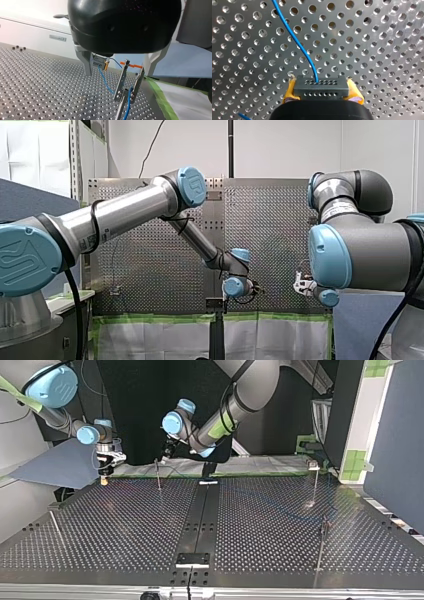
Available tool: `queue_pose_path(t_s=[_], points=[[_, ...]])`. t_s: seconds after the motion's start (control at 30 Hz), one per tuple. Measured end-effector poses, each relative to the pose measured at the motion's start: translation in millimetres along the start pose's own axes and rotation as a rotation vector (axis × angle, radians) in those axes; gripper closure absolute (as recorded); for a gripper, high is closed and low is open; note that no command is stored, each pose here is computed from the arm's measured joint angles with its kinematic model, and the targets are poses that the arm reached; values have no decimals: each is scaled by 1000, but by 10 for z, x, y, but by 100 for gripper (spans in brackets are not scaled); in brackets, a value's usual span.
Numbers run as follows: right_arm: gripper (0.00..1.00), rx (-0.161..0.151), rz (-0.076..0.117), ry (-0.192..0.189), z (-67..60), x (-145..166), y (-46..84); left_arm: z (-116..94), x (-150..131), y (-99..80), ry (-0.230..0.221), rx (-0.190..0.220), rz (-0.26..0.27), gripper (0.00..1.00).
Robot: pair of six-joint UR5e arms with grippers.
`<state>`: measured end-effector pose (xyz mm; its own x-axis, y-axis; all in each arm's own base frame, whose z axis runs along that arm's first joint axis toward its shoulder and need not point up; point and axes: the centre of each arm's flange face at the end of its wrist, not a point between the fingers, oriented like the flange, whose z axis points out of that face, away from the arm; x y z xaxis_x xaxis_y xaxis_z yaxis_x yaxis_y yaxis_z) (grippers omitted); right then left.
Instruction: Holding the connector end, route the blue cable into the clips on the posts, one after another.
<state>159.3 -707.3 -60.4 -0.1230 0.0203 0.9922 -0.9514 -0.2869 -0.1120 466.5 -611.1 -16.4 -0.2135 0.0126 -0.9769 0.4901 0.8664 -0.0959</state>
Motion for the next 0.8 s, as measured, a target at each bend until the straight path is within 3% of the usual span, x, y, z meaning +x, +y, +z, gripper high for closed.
queue_pose_path(t_s=[0.8], points=[[100, 19, 11, 8, 13, 5, -50, -38, 195, 36, 48, -11, -35, 1]])
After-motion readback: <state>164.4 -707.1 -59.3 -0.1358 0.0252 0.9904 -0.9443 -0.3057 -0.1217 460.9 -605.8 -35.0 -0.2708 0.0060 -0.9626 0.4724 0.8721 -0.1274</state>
